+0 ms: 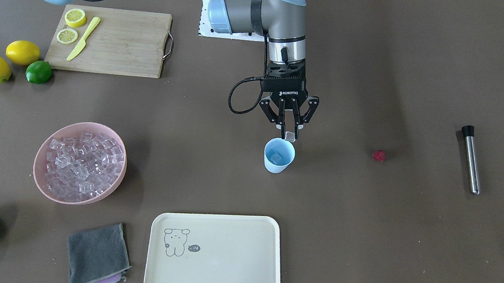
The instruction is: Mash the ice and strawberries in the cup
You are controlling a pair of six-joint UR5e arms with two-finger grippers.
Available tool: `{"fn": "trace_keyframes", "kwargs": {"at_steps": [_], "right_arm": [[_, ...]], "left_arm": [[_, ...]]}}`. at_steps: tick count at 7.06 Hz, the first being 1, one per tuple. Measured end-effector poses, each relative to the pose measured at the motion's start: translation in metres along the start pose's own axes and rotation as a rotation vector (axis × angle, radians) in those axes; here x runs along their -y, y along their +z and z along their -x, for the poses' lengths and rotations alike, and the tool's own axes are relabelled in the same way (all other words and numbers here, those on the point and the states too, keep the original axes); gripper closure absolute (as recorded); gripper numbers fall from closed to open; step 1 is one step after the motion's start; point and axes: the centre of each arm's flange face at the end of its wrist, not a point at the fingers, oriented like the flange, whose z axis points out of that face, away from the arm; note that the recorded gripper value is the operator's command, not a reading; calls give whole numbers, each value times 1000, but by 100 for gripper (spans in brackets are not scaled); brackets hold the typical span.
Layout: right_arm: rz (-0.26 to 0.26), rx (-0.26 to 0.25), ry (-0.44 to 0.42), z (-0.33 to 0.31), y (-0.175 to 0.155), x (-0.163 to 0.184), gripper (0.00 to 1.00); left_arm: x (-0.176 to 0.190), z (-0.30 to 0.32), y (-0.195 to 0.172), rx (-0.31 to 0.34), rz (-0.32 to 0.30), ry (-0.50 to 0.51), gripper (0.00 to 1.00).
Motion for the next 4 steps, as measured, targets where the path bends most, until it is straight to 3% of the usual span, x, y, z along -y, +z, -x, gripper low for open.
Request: {"fn": "trace_keyframes", "kwargs": {"at_steps": [2, 3, 4], "right_arm": [[-33, -20, -36, -4, 7, 3, 90], [-47, -37, -59, -8, 13, 2, 83], [-55, -50, -71, -11, 18, 0, 35]], "left_arm": [[0, -2, -1, -7, -2, 2, 1], [0, -1, -1, -11, -1, 0, 1], [0, -1, 0, -13, -1, -1, 1]]}}
